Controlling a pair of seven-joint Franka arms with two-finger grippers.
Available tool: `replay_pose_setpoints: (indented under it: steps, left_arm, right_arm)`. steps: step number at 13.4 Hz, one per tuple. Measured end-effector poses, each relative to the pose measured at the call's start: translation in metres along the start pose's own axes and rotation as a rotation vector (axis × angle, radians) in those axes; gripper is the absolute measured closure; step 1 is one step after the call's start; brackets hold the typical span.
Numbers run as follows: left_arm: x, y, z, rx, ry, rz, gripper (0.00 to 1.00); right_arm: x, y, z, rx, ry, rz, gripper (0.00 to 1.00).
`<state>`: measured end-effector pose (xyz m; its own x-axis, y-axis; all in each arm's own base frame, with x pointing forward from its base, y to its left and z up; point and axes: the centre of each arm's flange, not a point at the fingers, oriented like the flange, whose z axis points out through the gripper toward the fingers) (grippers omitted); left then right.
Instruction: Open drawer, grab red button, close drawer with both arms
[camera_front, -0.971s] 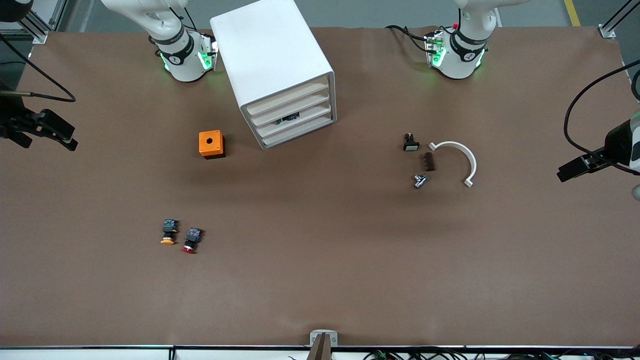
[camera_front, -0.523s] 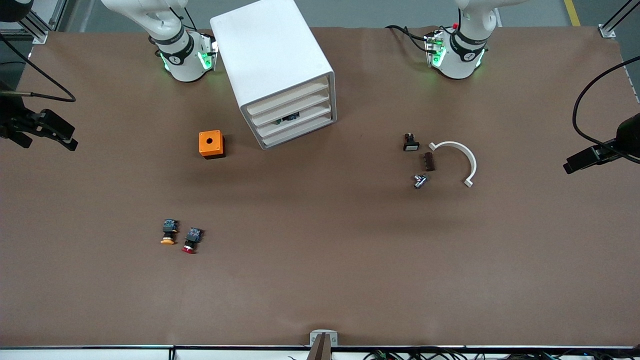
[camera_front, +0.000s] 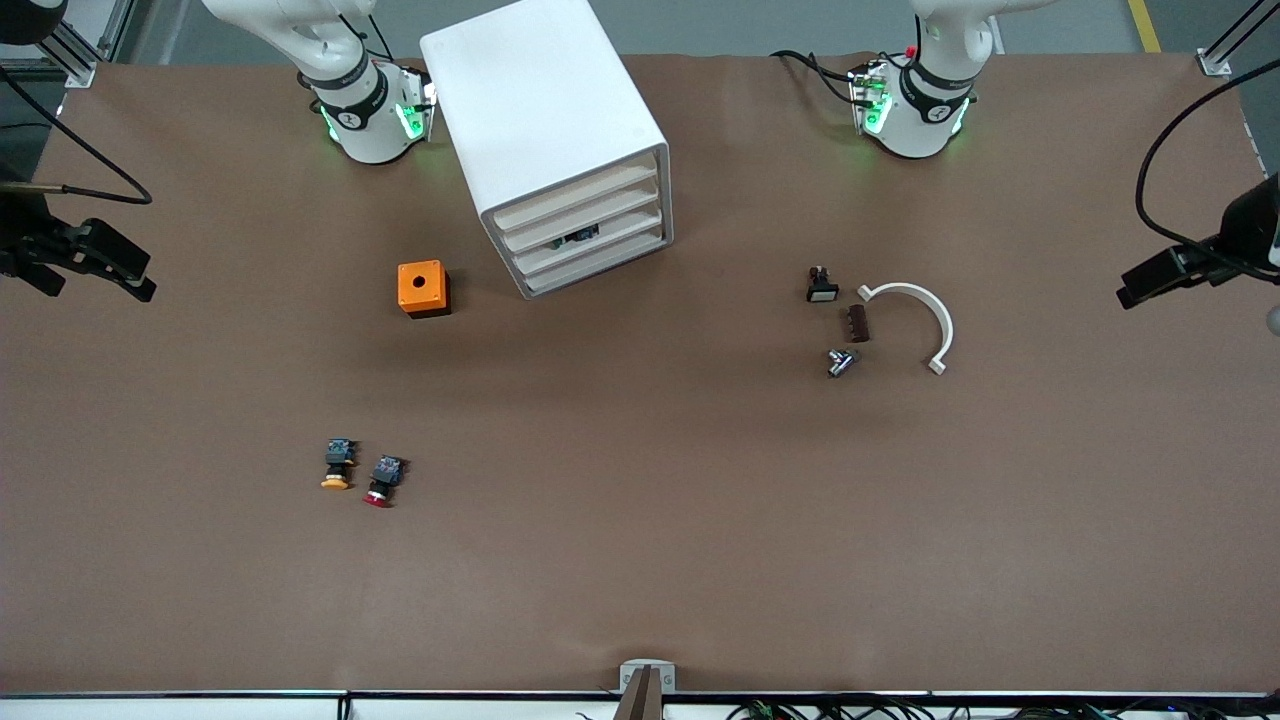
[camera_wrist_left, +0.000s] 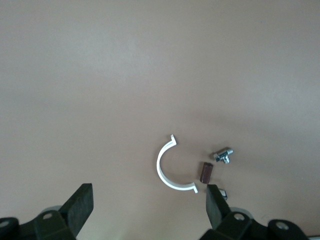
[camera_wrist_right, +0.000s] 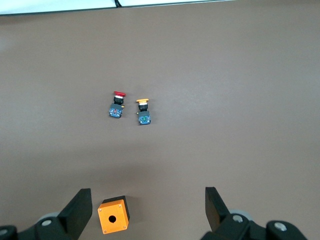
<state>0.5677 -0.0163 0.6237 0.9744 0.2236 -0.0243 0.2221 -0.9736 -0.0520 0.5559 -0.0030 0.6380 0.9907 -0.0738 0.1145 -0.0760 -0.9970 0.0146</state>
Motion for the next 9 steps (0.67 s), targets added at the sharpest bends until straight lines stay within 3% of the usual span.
replay_pose_setpoints:
  steps: [9]
  left_arm:
    - [-0.074,0.009,-0.004,0.018,0.008,0.091,0.00]
  right_arm:
    - [0.000,0.001,0.001,0.000,-0.002,0.001,0.00]
